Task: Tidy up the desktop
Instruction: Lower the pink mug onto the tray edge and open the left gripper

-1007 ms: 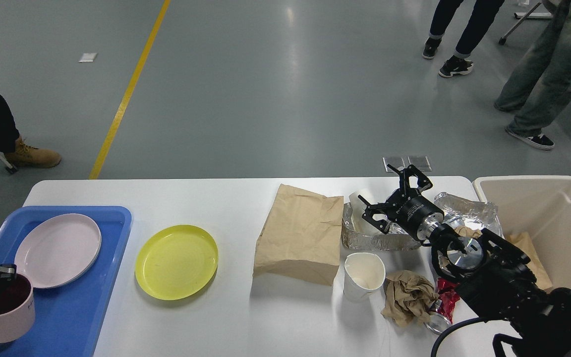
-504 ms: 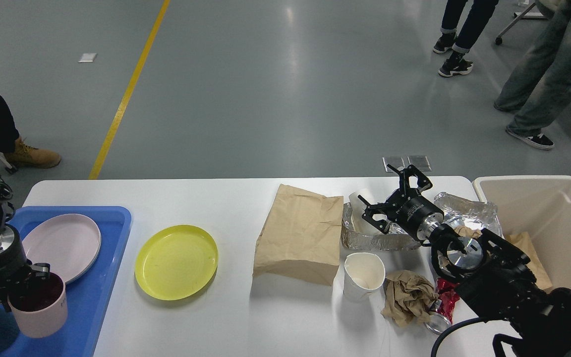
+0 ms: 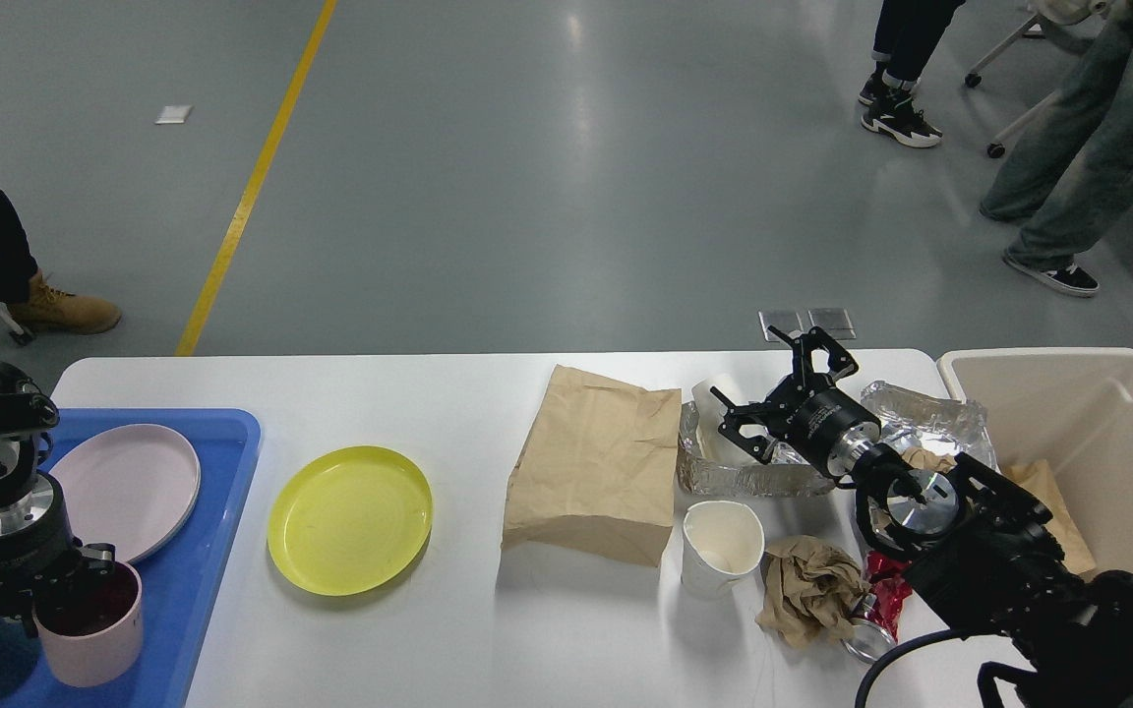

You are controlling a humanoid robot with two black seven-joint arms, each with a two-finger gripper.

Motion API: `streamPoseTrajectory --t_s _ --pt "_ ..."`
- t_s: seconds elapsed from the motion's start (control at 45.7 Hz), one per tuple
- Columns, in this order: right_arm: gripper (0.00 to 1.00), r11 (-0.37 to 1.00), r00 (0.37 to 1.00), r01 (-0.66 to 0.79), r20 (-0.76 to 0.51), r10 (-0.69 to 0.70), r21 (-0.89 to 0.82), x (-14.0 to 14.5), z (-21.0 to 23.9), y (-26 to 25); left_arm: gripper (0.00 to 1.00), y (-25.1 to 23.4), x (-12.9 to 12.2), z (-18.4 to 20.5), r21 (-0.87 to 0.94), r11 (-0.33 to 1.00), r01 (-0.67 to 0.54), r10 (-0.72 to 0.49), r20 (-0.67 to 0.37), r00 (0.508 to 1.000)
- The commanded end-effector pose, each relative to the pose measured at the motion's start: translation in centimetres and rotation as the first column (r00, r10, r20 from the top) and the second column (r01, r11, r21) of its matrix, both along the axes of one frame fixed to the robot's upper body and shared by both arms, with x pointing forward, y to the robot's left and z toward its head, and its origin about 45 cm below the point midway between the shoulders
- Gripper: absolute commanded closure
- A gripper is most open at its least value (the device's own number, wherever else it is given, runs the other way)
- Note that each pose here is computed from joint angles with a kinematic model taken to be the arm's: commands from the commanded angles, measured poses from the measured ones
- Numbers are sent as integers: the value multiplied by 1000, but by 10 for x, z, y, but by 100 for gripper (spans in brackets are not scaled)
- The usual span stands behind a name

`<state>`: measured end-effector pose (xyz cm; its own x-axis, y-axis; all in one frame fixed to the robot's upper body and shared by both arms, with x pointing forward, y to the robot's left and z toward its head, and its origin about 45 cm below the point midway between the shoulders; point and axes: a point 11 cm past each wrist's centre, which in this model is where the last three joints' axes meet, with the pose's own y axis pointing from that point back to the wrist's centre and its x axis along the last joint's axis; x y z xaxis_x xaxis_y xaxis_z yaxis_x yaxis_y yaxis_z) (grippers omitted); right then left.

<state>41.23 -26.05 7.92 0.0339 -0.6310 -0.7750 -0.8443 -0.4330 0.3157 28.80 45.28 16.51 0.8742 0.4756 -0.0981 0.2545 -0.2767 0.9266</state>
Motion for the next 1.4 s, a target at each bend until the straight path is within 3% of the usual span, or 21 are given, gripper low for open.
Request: streamPoseTrajectory --t_s 0.0,0.525,0.635,1.095,1.248,1.379 --pt "0 1000 1000 0 0 0 0 0 0 0 100 -5 1 -5 -8 1000 7 -7 -1 1000" --pt "0 1000 1000 0 0 0 0 0 0 0 99 -14 3 -16 -4 999 35 -35 -17 999" --pt "0 1000 1000 0 0 0 0 0 0 0 88 -11 3 -16 7 999 35 -35 -16 999" --pt "0 1000 1000 0 0 0 0 0 0 0 59 -10 11 -7 -2 1000 27 -27 9 1000" --pt "0 1000 1000 0 0 0 0 0 0 0 37 -6 20 10 4 1000 28 -28 35 999" --pt "0 1000 1000 0 0 0 0 0 0 0 30 -1 18 23 -29 999 22 -21 6 1000"
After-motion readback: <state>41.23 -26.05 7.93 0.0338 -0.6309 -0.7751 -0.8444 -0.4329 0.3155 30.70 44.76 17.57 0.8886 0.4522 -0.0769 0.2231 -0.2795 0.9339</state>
